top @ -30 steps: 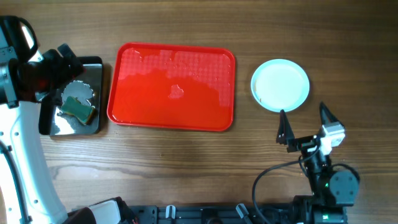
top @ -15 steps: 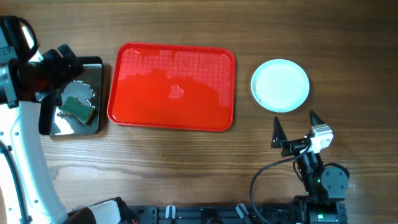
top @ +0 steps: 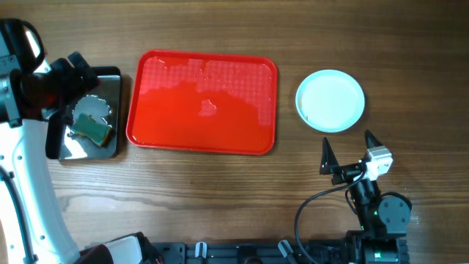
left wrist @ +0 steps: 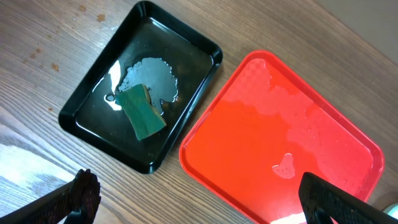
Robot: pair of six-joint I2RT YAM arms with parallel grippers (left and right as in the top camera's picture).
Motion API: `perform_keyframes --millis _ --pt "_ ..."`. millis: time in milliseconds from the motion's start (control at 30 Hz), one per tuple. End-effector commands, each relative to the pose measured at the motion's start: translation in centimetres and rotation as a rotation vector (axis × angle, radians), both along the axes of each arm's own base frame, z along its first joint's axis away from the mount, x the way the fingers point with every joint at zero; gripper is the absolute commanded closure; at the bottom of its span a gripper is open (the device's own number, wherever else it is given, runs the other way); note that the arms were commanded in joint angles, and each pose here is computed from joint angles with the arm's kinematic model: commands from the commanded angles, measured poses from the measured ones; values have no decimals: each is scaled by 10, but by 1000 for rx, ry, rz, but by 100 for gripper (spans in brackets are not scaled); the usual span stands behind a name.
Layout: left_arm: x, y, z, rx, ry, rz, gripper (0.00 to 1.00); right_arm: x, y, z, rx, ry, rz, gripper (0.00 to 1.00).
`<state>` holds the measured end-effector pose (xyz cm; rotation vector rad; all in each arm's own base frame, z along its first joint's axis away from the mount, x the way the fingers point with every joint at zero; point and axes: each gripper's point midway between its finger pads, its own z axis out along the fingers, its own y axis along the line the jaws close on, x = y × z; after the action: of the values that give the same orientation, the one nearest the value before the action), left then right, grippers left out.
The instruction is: Clean dirty plates on tray and stack at the side
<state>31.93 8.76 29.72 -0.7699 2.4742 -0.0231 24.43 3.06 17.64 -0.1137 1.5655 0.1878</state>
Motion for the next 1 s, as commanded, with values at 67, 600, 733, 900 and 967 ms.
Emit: perform_keyframes --millis 67,600,733,900,967 --pt "-6 -25 44 62 -285 -71 0 -1 0 3 11 -12 2 0" --pt "-59 -85 -95 87 -845 -267 0 -1 0 3 11 -12 2 0" --pt "-67 -85 -118 97 -887 -267 0 -1 0 2 11 -9 2 0" --pt "-71 -86 -129 124 -903 -283 0 -1 0 2 11 -9 2 0" --pt "-72 -86 -136 124 -905 -283 0 -1 0 2 11 -8 2 0"
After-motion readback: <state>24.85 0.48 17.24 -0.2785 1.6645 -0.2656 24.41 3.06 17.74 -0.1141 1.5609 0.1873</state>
